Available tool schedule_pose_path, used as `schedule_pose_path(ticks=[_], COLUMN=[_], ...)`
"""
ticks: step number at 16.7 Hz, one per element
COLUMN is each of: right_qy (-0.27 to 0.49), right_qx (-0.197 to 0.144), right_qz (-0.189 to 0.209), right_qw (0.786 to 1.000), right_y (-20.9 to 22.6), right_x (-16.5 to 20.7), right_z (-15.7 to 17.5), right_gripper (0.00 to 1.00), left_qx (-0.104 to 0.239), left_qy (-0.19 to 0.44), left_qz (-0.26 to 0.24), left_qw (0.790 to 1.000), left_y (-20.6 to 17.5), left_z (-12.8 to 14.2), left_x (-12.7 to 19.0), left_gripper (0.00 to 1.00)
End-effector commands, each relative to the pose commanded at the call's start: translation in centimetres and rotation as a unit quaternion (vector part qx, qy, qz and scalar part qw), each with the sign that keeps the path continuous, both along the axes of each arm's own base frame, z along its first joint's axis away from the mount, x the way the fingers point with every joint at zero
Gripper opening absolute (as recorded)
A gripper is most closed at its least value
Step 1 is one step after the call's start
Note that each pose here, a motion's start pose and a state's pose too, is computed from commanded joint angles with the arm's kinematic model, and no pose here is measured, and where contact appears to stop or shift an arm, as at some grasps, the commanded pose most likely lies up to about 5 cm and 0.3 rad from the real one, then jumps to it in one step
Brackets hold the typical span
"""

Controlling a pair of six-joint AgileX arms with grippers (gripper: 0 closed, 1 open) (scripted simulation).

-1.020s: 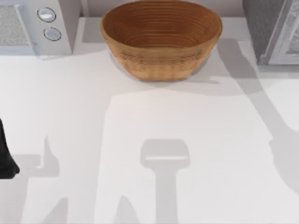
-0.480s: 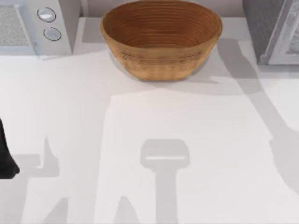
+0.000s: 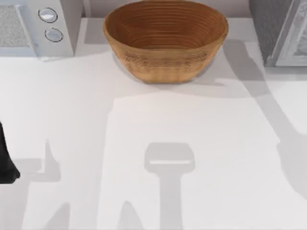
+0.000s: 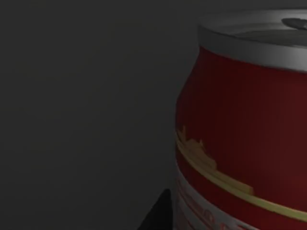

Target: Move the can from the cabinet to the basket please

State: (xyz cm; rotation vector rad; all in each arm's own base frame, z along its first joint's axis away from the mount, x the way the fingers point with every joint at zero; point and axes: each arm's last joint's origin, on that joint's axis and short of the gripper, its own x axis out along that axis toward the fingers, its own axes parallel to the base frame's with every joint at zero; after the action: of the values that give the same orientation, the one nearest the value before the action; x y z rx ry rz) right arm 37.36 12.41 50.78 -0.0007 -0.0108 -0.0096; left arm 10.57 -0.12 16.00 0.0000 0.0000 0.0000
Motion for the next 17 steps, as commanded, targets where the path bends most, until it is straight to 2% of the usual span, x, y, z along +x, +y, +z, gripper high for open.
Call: schedule_pose_path(ticks=[4, 8, 11, 13, 17], right_qy=[0.007, -0.008, -0.006, -0.001, 0.002], right_qx=[-0.004, 0.004, 0.004, 0.0, -0.001], right_qz=[0.0, 0.0, 0.0, 0.0, -0.001], right_qw=[1.0, 1.0, 1.0, 1.0, 1.0], right_y=[1.3, 0.8, 0.2, 0.1, 0.2], right_x=[-4.2, -12.0, -16.6, -17.8, -17.6], right_z=[1.6, 4.9, 5.9, 6.0, 5.8], right_gripper=[0.0, 0.0, 0.0, 0.0, 0.0], left_qx=[0.0, 0.0, 0.0, 0.0, 0.0], left_qy=[0.0, 0.0, 0.0, 0.0, 0.0], left_qz=[0.0, 0.0, 0.0, 0.0, 0.0], left_qw=[1.0, 1.0, 1.0, 1.0, 1.0], left_y=[0.0, 0.0, 0.0, 0.0, 0.0], left_z=[0.0, 0.0, 0.0, 0.0, 0.0], left_x=[0.0, 0.0, 0.0, 0.0, 0.0], left_gripper=[1.0, 1.0, 1.0, 1.0, 1.0])
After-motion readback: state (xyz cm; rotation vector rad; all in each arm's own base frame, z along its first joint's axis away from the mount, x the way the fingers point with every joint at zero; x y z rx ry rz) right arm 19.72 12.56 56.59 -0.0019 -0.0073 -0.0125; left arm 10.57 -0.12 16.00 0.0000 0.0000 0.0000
